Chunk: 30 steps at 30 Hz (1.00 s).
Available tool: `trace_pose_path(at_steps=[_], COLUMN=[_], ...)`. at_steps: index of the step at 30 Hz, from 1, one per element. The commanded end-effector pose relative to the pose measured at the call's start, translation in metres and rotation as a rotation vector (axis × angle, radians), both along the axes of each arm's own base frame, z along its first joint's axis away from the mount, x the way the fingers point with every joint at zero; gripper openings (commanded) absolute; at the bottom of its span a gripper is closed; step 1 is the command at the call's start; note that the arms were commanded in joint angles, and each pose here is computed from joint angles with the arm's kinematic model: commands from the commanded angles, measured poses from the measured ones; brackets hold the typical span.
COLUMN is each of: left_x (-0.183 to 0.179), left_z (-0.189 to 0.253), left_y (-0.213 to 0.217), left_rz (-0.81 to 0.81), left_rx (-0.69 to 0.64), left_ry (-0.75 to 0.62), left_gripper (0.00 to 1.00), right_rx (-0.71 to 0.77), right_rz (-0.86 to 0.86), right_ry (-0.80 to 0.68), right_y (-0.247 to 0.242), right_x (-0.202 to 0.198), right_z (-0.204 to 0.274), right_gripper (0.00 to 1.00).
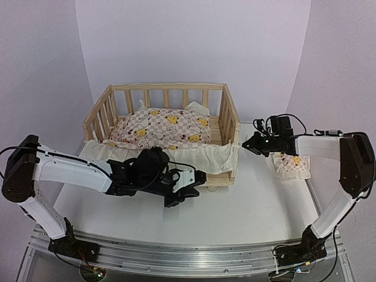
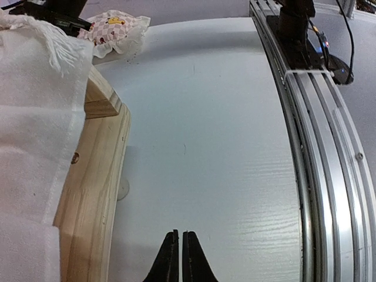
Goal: Set up the pet bed
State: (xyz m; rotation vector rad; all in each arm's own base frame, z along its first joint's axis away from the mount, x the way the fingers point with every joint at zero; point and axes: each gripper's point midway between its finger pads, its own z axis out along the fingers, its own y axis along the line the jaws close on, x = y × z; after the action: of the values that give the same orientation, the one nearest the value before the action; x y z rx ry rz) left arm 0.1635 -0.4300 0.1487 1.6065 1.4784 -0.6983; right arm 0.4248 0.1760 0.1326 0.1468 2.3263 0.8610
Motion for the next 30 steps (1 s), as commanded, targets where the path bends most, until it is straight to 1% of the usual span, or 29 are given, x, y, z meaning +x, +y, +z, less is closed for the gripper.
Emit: trace_pose_path(at_steps=[1,2,4,6,8,9,13,15,18,23,25,27,29,30], left_x=[0.017,0.025,0.038,0.048,0.055,0.061,0.078,0.076,0.071,0.073,0.072,0.071,0.07,0.069], left_z=[0.064,0.078,0.106,0.126,0.133,0.13,0.102,0.093,0.09,0.085,0.086,0.086,0.084,0.082], left_y=[-0.035,-0.043,-0.057,-0.066,-0.072,-0.074,-0.077,-0.077,-0.079,-0.088,-0.09,-0.091,-0.091,-0.091], left_rz=[-0.006,0.02,0.072,0.123,0.174,0.209,0.312,0.314,0.291,0.281,0.27,0.262,0.259,0.257], left_rx=[-0.168,-0.203,-0.279,-0.344,-0.383,-0.382,-0.31,-0.284,-0.28,-0.281,-0.286,-0.288,-0.281,-0.277], left_ry=[-0.079,-0.086,-0.087,-0.077,-0.053,-0.04,0.015,0.044,0.071,0.078,0.082,0.088,0.096,0.102], left_gripper=[0.11,0.19,0.32,0.39,0.43,0.43,0.42,0.41,0.4,0.39,0.34,0.24,0.17,0.15], right_rx=[0.037,0.044,0.052,0.053,0.049,0.05,0.057,0.06,0.065,0.073,0.074,0.071,0.07,0.069], right_rz=[0.031,0.038,0.055,0.069,0.079,0.082,0.088,0.091,0.095,0.109,0.11,0.109,0.107,0.106], right_ry=[-0.07,-0.072,-0.071,-0.075,-0.082,-0.087,-0.097,-0.106,-0.117,-0.124,-0.126,-0.127,-0.128,-0.128], right_y=[0.008,0.01,0.014,0.02,0.025,0.026,0.028,0.029,0.03,0.035,0.036,0.035,0.034,0.034], right_x=[-0.002,-0.005,-0.012,-0.019,-0.025,-0.027,-0.033,-0.034,-0.034,-0.033,-0.034,-0.035,-0.036,-0.036], right_z=[0.025,0.028,0.029,0.031,0.033,0.034,0.04,0.044,0.05,0.054,0.055,0.055,0.054,0.054], right_gripper=[0.0,0.0,0.0,0.0,0.0,0.0,0.0,0.0,0.0,0.0,0.0,0.0,0.0,0.0])
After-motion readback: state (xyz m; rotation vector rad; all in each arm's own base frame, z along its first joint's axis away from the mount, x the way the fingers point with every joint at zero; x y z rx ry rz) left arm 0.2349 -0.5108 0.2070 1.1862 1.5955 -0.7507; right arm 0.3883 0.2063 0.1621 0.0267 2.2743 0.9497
